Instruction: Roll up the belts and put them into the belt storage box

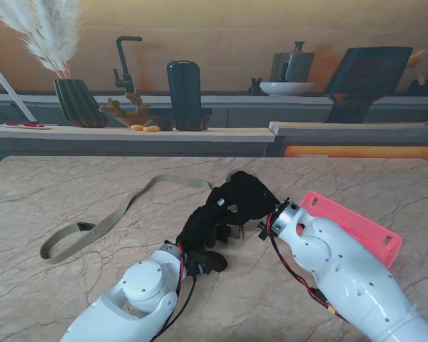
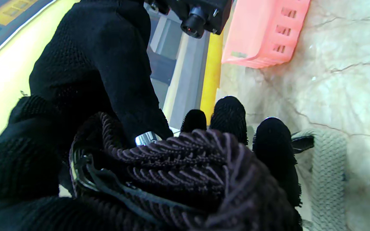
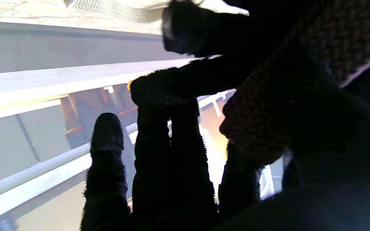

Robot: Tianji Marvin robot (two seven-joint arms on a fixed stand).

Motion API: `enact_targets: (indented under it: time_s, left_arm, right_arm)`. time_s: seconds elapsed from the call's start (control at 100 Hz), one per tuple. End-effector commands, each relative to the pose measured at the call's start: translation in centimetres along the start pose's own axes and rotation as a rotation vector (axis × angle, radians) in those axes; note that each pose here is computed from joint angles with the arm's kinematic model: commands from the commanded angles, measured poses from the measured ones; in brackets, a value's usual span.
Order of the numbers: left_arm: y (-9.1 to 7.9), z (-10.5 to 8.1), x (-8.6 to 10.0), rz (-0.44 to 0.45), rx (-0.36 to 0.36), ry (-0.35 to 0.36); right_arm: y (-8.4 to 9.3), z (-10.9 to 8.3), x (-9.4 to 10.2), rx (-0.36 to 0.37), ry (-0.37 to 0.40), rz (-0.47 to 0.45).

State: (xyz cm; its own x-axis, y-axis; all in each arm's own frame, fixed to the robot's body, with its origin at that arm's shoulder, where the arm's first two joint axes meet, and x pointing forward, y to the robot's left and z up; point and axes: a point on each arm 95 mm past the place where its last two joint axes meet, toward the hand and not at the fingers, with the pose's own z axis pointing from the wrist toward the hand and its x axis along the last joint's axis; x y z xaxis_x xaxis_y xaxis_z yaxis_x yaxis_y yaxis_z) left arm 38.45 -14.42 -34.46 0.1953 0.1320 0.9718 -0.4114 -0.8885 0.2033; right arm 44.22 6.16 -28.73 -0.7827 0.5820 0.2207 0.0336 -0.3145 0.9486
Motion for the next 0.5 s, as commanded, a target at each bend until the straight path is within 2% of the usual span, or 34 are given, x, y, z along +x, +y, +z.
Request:
enact_targets:
  time_s: [0.0,0.27,0.49]
  left_arm:
    - [-0.5,0.3,1.0,-0.003,0.021,0.036]
    - [-1.3,0.0,1.7,0.036,0.06,0.075]
    - [-1.9,-0.5,2.3,0.067,0.068,0.103]
  right_arm:
    - [-0.5,-0.6,0.7,-0.017,-0.018,0.034]
    - [1.5,-1.5,0.2,-0.13,-0.148,0.018]
    - [2.5,-2.3,-0.1,-0.189,-0.195,-0.059]
